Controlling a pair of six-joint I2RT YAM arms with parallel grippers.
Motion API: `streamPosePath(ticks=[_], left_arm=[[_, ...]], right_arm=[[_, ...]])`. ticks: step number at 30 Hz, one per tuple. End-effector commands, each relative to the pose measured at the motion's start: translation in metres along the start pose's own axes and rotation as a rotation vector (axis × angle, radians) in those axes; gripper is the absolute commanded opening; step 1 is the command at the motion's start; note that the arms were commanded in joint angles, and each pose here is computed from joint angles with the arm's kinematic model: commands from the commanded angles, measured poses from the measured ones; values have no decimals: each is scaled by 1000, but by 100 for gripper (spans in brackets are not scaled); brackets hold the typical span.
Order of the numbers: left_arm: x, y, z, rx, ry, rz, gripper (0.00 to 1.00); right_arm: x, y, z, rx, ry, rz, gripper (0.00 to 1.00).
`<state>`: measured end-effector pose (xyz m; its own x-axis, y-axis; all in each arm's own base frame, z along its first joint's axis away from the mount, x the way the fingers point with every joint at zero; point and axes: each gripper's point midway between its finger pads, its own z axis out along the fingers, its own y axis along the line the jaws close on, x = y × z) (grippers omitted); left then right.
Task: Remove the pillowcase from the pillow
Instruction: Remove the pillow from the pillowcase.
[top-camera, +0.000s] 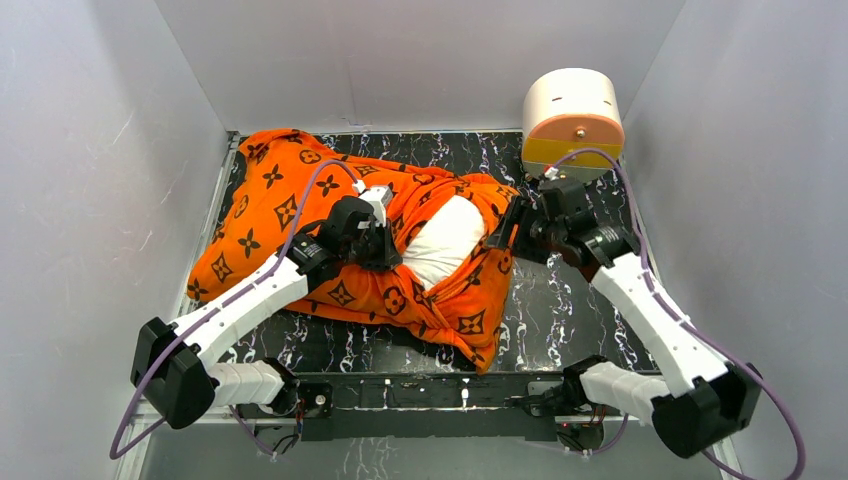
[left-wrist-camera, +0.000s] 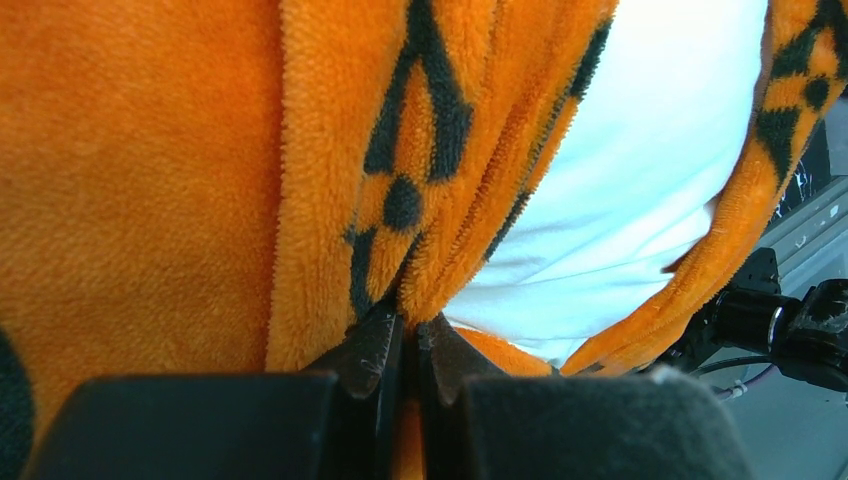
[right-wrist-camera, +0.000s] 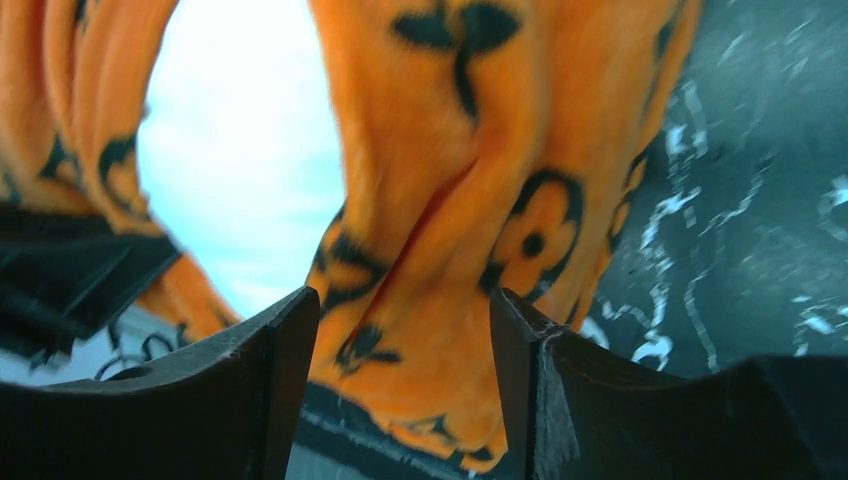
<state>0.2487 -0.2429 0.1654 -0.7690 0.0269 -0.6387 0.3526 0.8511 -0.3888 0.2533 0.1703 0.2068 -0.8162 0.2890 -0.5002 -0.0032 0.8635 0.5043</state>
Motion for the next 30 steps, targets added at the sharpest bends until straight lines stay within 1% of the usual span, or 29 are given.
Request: streamPosePath(ticks=[1,3,6,9,13,14,15,17,18,21,23,24,26,28,30], left_arm=[[22,12,4,-37,92,2,0],[22,12,5,-36,96,1,0],[22,10,6,-33,96,3,0],[21,10,4,-29,95,5,0],[20,11,1,-37,83,4,0],[20,14,1,-49,82,7,0],[20,15,0,-56,83,8,0],[20,19,-2,-78,84,16,0],[20,21,-3,-89,83,18,0],[20,31,-5,-140,69,19,0],[20,37,-6,-174,63,17,0],[20,40,-6,-187,62,19,0],[19,43,-6,-210,63,25,0],[16,45,-7,-221,64,37,0],[12,43,-8,-221,60,48,0]], right_arm=[[26,33,-19,-113,17,86,74],[33,43,-19,-118,19,88,77],[41,57,-11,-109,33,83,77],[44,62,1,-41,5,98,77],[47,50,18,62,-52,158,70],[50,42,23,94,-59,160,67],[53,32,27,127,-67,162,58],[57,13,28,201,-78,161,35],[62,0,26,249,-76,171,28],[74,-33,13,334,-88,187,17],[87,-60,5,391,-96,190,7],[94,-76,2,423,-106,201,3],[112,-108,2,481,-120,246,1],[125,-122,6,480,-117,287,0],[135,-126,14,464,-106,323,0]])
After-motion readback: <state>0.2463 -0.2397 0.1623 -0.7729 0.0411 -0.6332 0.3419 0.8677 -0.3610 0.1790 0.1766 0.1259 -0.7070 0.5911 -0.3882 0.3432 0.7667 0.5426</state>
